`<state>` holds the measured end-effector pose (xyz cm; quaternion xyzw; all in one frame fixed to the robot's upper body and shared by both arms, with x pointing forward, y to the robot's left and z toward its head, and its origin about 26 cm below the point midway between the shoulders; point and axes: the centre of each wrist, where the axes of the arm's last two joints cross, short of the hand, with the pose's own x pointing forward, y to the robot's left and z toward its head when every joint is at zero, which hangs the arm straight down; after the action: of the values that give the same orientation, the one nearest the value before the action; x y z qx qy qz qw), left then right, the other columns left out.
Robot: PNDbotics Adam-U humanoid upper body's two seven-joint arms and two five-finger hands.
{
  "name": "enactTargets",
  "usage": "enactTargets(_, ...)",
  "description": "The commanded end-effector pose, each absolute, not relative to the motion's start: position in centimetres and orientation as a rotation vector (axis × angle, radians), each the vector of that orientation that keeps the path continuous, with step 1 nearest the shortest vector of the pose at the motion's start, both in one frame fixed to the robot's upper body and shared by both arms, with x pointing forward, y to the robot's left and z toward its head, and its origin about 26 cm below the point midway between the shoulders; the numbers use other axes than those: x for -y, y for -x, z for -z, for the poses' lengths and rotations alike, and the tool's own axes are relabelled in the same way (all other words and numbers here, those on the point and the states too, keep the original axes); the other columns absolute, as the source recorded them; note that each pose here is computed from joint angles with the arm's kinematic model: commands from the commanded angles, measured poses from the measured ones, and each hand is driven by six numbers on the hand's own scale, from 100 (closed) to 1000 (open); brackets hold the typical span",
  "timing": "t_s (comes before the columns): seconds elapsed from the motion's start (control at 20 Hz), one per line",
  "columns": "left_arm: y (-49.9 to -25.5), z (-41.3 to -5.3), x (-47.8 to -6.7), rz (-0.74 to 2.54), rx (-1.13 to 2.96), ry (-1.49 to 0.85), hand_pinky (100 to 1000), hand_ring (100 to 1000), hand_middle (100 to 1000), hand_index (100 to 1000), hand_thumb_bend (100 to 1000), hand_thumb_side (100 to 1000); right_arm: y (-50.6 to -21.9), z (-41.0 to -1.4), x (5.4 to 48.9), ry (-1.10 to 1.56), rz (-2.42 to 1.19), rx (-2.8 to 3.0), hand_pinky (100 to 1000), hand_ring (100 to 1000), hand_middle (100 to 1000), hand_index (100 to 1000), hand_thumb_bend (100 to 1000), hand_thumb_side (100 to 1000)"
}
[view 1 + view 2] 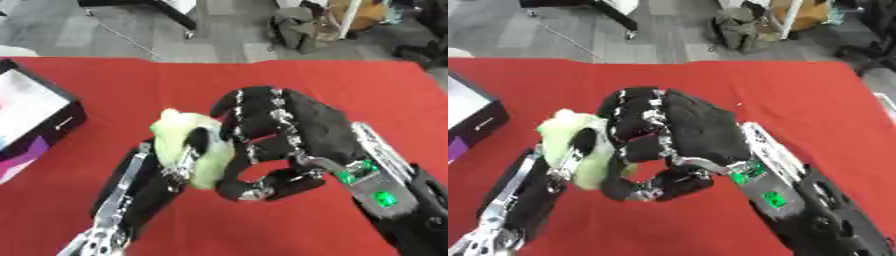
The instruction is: Pick up the objects with one hand, pass them to the other hand, and then place them into the box on the other side of the table.
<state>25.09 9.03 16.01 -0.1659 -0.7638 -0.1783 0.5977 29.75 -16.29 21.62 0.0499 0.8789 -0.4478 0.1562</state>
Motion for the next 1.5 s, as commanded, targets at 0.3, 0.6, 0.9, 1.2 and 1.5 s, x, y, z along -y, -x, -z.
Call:
enactTargets(0.3,-25.4,-16.4,-9.9,0.352,1.815,0.358,983,694,637,370,100,553,-30.0,-22.6,18.4,-0.257,1.062,-2.61,703,703,594,804,510,261)
enactTargets(0.6,-25.9,-16.2,-11.3,0.321,1.846,0.256,983,705,647,363,100,542,-30.2,-22.9,19.6,-0.394,0.886,-2.704,717,707,616,843,488,264)
enactTargets(0.9,-27.9,-17.4,-16.2,0.333,1.957,-0.232,925,705,654,339,100,356,-30.2,-22.4,20.5,-0.492,0.828,-2.766,731,703,604,843,449,273)
enactTargets(1.2,-29.5,-21.0,-22.2,0.364,1.863,-0.974,823,682,643,354,100,103,-30.1,-21.7,20.7,-0.507,0.855,-2.791,738,702,597,843,430,278)
enactTargets(1.5,-29.9,-24.1,-26.2,0.443,1.598,-1.505,710,641,621,431,143,100,-30.0,-21.1,20.6,-0.492,0.885,-2.805,743,700,590,846,414,286)
